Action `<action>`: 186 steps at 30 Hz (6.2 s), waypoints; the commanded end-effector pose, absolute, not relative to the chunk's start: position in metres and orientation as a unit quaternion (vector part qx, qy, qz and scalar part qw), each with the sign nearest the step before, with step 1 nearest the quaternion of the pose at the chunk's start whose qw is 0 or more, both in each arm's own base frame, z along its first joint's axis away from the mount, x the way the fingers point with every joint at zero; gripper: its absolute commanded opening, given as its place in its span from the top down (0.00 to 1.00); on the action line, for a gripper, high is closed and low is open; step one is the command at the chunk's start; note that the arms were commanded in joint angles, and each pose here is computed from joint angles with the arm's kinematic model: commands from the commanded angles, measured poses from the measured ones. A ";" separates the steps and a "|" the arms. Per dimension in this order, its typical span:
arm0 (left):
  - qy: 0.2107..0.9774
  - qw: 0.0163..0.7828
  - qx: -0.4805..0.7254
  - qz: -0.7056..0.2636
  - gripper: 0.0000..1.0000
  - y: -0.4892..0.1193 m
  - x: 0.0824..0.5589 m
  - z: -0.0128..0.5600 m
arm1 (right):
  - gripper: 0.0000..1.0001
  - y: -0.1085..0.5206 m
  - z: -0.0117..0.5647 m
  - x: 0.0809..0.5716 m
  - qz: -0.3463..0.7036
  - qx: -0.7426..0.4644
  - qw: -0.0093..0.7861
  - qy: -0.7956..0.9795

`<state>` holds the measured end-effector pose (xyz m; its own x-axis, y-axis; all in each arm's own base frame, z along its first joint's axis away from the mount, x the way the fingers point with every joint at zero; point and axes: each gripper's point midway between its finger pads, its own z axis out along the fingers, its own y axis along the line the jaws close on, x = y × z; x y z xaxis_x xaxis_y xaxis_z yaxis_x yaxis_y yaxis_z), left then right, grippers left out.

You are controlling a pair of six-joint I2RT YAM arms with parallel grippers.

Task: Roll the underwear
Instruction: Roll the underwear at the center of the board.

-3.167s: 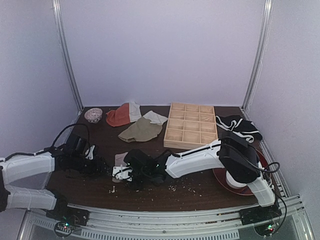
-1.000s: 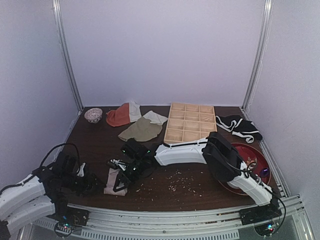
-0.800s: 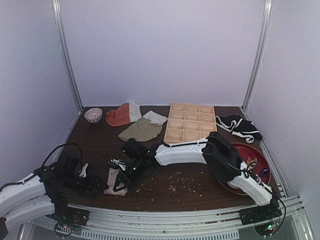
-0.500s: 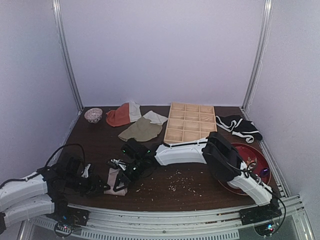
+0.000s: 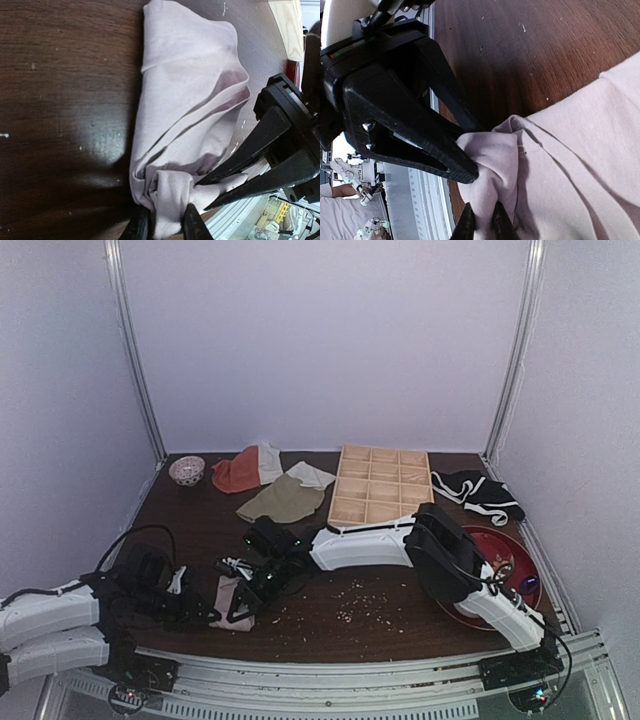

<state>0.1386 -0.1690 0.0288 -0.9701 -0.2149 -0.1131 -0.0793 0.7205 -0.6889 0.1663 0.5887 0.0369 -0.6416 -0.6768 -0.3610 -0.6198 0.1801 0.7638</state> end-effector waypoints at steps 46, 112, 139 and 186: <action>0.923 0.099 -0.074 -0.365 1.00 -0.169 0.139 0.030 | 0.68 0.558 0.088 0.189 -0.371 0.548 -0.281 -0.695; 0.921 0.093 -0.068 -0.373 1.00 -0.173 0.140 0.034 | 0.70 0.568 0.008 0.161 -0.165 0.706 -0.362 -0.586; 0.920 0.093 -0.067 -0.375 1.00 -0.174 0.139 0.034 | 0.76 0.564 0.014 0.166 -0.215 0.675 -0.328 -0.625; 0.916 0.158 -0.106 -0.354 0.45 -0.159 0.162 0.062 | 1.00 0.552 0.002 0.197 -0.477 0.358 0.007 -0.802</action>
<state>0.1542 -0.1598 0.0571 -0.9402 -0.2843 -0.1875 -0.0860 0.7309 -0.6771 0.2088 0.5691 0.0394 -0.6513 -0.5492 -0.5237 -0.6997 0.1674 0.6946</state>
